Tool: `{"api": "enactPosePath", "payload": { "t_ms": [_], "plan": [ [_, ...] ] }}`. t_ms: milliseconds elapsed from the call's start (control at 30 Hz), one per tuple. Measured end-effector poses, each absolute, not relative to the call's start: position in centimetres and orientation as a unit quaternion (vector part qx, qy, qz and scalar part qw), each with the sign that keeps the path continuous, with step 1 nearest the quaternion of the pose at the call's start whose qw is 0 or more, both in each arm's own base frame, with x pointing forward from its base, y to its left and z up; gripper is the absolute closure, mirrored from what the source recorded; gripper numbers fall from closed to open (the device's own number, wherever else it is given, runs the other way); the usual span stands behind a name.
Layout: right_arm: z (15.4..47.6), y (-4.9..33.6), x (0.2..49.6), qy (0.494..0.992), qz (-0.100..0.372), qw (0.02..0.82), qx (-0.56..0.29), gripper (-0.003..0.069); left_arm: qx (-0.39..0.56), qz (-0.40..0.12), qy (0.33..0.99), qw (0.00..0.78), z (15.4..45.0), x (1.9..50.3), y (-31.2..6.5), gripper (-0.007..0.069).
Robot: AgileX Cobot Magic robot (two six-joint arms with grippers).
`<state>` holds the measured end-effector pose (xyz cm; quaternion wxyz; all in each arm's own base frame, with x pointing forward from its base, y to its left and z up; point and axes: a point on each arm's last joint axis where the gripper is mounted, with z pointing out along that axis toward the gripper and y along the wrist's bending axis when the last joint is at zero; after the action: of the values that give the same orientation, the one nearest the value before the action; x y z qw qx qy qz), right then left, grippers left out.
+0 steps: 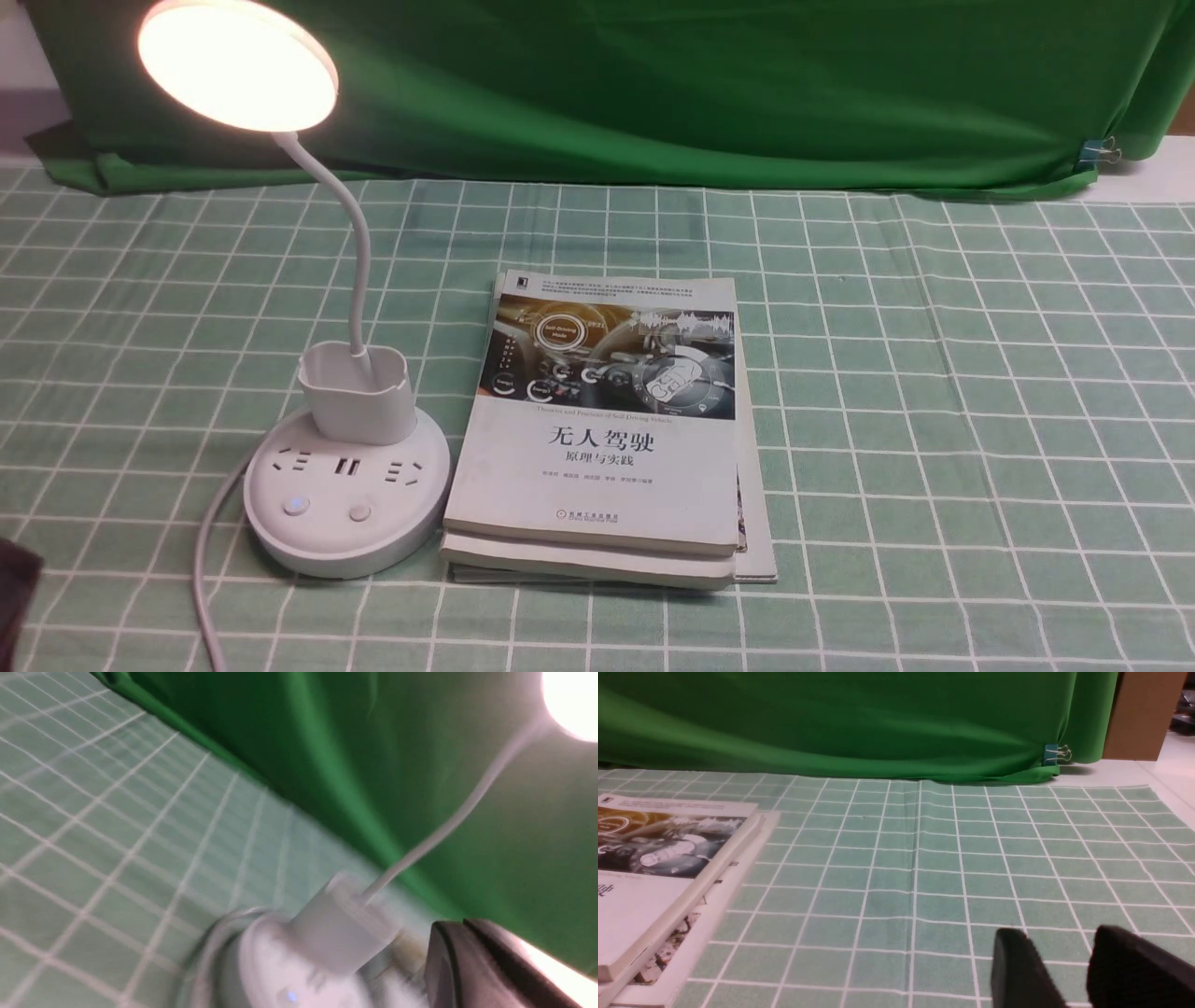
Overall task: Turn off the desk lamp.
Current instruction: Use the left arm to press the button switch on the lamp holder
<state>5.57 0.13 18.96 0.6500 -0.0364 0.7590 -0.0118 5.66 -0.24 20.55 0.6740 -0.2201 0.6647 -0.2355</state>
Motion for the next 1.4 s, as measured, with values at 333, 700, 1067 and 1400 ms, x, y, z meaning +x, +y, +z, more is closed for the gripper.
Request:
{"api": "enactPosePath", "payload": {
  "t_ms": [333, 700, 1067, 1400],
  "plan": [
    [19.0, 0.1, 5.6, 0.759, -0.012, 0.650, -0.036, 0.0417, -0.219, -0.267, 0.662, 0.665, 23.2, 5.6, -0.6, 0.0625],
    [19.0, 0.1, 5.6, 0.759, -0.012, 0.650, -0.036, 0.0417, -0.002, -0.147, 0.930, 0.336, 29.1, 12.8, -2.3, 0.0625],
    [19.0, 0.1, 5.6, 0.759, -0.012, 0.650, -0.036, 0.0417, 0.109, -0.131, 0.974, 0.147, 25.9, 21.4, -6.6, 0.0625],
    [19.0, 0.1, 5.6, 0.759, -0.012, 0.650, -0.036, 0.0417, 0.129, -0.082, 0.985, 0.084, 23.4, 27.9, -8.4, 0.0625]
  ]
}}
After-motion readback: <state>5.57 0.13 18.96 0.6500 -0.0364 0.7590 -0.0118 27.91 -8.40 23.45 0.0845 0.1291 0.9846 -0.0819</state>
